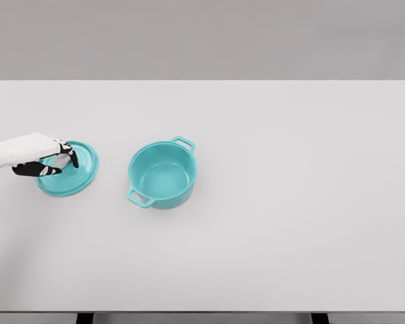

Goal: Cover the pot with left arm

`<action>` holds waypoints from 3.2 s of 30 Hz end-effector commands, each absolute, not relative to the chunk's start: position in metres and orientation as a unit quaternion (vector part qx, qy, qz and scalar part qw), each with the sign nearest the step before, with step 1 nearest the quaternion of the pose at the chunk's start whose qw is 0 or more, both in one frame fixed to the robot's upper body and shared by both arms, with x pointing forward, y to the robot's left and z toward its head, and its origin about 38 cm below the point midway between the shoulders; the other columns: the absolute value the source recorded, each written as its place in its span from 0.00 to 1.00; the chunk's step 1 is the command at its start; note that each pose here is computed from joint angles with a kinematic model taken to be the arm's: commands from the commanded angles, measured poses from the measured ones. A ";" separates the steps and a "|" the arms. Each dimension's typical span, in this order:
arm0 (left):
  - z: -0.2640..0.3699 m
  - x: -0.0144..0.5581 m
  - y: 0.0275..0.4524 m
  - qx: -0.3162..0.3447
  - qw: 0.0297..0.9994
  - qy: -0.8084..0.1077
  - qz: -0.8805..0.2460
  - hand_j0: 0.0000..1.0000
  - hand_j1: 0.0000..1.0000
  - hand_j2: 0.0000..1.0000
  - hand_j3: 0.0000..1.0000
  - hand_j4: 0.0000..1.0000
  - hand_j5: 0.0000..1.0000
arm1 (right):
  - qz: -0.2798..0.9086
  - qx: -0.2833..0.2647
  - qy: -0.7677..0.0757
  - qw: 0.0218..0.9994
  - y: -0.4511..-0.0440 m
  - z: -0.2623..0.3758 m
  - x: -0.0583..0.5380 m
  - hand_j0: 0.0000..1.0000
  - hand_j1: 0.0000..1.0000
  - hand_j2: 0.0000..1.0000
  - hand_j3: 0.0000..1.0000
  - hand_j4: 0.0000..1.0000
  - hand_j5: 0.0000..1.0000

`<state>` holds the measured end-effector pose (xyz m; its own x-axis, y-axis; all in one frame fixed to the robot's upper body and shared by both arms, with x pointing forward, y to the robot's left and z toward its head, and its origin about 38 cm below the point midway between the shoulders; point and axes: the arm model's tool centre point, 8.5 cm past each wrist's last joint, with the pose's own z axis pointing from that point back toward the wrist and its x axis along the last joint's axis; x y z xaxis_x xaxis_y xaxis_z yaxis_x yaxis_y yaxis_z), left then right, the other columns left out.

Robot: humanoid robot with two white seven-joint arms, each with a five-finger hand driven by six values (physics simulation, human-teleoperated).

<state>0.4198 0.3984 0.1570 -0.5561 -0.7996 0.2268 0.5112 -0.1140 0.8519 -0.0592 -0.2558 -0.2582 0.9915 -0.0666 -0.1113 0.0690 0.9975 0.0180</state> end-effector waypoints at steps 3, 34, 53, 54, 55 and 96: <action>0.167 0.419 0.396 0.151 0.437 -0.498 -0.734 0.52 0.52 0.52 0.52 0.52 0.52 | -0.034 0.011 0.056 0.998 -0.256 -0.258 -0.059 1.00 1.00 1.00 1.00 1.00 1.00; 0.240 0.397 0.355 0.152 0.314 -0.516 -0.782 0.52 0.52 0.52 0.52 0.52 0.52 | -0.034 0.011 0.056 0.998 -0.256 -0.258 -0.059 1.00 1.00 1.00 1.00 1.00 1.00; 0.240 0.401 0.309 0.121 0.270 -0.537 -0.790 0.51 0.51 0.51 0.51 0.51 0.51 | -0.034 0.011 0.056 0.998 -0.256 -0.258 -0.059 1.00 1.00 1.00 1.00 1.00 1.00; 0.240 0.402 0.308 0.121 0.269 -0.538 -0.790 0.51 0.51 0.51 0.51 0.51 0.51 | -0.034 0.011 0.056 0.998 -0.256 -0.258 -0.059 1.00 1.00 1.00 1.00 1.00 1.00; 0.240 0.402 0.308 0.121 0.269 -0.538 -0.790 0.51 0.51 0.51 0.51 0.51 0.51 | -0.034 0.011 0.056 0.998 -0.256 -0.258 -0.059 1.00 1.00 1.00 1.00 1.00 1.00; 0.222 0.412 0.237 0.069 0.234 -0.587 -0.772 0.50 0.50 0.50 0.50 0.50 0.50 | -0.034 0.011 0.056 0.998 -0.256 -0.258 -0.059 1.00 1.00 1.00 1.00 1.00 1.00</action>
